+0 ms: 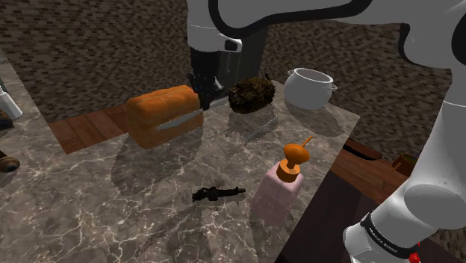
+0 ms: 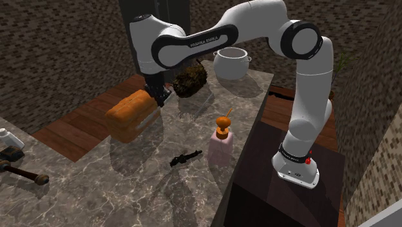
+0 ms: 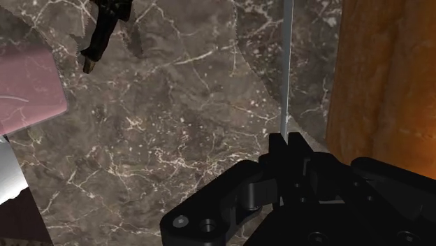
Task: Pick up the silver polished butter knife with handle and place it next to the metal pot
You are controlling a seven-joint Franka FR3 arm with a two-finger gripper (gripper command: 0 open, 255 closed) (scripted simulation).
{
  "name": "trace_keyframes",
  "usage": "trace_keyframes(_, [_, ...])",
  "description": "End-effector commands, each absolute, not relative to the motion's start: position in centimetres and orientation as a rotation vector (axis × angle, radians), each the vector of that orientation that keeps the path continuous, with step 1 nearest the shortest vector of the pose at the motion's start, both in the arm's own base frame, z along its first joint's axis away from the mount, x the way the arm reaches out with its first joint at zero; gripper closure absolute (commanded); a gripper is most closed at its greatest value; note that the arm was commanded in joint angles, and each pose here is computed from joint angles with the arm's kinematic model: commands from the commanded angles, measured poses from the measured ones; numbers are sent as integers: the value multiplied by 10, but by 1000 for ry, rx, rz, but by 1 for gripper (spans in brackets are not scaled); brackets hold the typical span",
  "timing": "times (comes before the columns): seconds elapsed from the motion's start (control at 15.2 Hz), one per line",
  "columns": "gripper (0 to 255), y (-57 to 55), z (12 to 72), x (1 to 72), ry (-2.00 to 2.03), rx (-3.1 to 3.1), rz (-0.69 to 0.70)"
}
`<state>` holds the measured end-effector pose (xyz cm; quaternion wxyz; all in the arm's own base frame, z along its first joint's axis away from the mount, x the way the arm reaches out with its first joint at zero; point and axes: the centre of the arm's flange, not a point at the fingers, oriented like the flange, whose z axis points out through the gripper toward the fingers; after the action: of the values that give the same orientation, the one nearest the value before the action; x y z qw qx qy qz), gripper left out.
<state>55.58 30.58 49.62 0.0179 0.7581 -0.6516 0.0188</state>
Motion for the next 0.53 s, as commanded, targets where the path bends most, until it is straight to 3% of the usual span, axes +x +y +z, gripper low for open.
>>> trace_keyframes(0.0, [255, 306, 506, 556, -2024, 2355, 58])
trace_keyframes(0.46, [255, 306, 543, 556, -2024, 2355, 58])
